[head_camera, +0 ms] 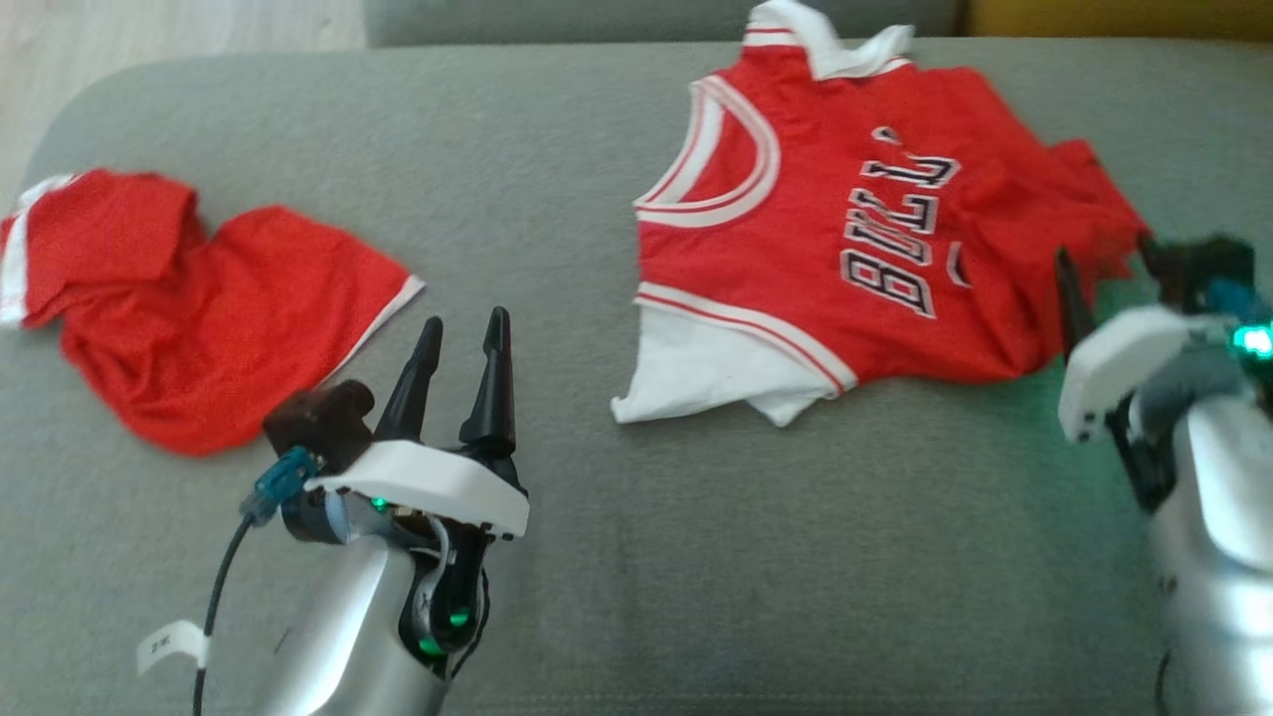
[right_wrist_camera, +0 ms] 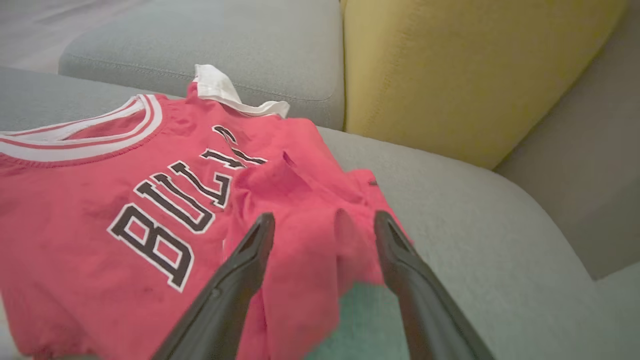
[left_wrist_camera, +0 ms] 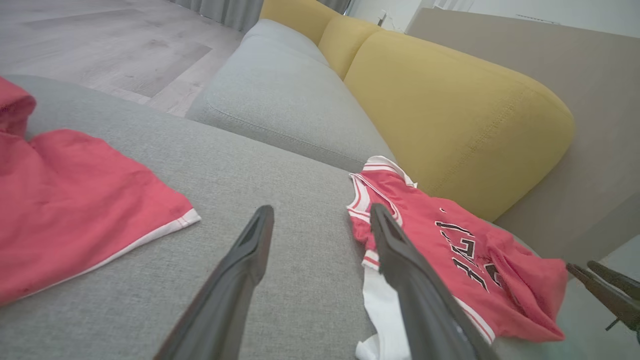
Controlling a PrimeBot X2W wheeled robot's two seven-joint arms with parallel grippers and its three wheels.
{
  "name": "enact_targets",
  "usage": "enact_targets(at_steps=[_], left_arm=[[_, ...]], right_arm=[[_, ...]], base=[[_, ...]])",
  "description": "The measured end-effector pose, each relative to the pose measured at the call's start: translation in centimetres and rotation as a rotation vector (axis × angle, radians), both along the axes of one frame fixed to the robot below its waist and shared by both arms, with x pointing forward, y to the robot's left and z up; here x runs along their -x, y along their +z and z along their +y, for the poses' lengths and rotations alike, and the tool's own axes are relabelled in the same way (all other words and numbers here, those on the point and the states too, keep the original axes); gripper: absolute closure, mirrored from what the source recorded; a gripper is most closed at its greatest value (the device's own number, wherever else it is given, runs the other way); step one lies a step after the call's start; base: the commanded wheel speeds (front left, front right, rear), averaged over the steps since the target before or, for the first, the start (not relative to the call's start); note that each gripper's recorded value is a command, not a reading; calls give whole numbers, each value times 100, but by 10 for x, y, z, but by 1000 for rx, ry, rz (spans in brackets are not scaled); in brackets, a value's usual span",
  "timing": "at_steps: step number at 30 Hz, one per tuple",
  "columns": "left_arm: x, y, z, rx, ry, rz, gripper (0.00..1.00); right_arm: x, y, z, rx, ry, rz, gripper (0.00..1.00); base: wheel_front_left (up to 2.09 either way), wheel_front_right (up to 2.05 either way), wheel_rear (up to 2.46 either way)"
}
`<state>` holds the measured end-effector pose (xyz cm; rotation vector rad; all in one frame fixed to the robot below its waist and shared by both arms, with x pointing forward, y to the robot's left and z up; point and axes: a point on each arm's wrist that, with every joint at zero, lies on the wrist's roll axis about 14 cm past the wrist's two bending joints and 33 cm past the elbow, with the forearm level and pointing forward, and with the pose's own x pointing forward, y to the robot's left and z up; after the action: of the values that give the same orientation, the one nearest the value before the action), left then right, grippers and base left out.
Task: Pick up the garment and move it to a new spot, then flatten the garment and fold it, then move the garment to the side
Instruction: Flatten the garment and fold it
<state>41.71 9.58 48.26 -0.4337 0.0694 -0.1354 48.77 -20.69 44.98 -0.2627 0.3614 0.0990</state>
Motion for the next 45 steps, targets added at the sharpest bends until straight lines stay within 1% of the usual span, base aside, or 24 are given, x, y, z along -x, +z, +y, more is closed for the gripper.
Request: enact_targets(at_steps=[3, 9, 13, 16, 20, 25, 31, 33, 34, 39, 45], left_arm=[[-2, 5, -11, 5, -31, -14, 0], [1, 7, -30, 11, -81, -20, 0], [2, 4, -40, 10, -111, -10, 0], [2, 3, -44, 10, -123, -7, 0], [3, -1, -49, 8, -139, 1, 0], [3, -9, -49, 7, -143, 21, 0], [1, -24, -41, 2, -122, 61, 0], [-1, -27, -38, -1, -114, 69, 0], [-4, -28, -34, -3, -106, 71, 0], [-6, -33, -24, -9, -78, 82, 0], [-5, -37, -17, -14, -60, 95, 0]], right_arm=[[23, 0, -11, -84, -63, -23, 0], [62, 5, -16, -234, -156, -88, 0], [81, 2, -23, -264, -198, -100, 0], [84, 6, -24, -269, -204, -114, 0], [82, 12, -28, -290, -221, -137, 0], [75, 6, -29, -329, -241, -102, 0], [35, 16, -31, -390, -257, -97, 0], [23, 16, -29, -375, -241, -83, 0], [14, 8, -27, -361, -231, -46, 0], [2, -17, -17, -339, -199, 46, 0], [-9, -23, -2, -335, -160, 69, 0]], base=[[0, 0, 0], [0, 0, 0], [0, 0, 0], [0, 0, 0], [0, 0, 0], [0, 0, 0], [0, 0, 0], [0, 0, 0], [0, 0, 0], [0, 0, 0], [0, 0, 0]])
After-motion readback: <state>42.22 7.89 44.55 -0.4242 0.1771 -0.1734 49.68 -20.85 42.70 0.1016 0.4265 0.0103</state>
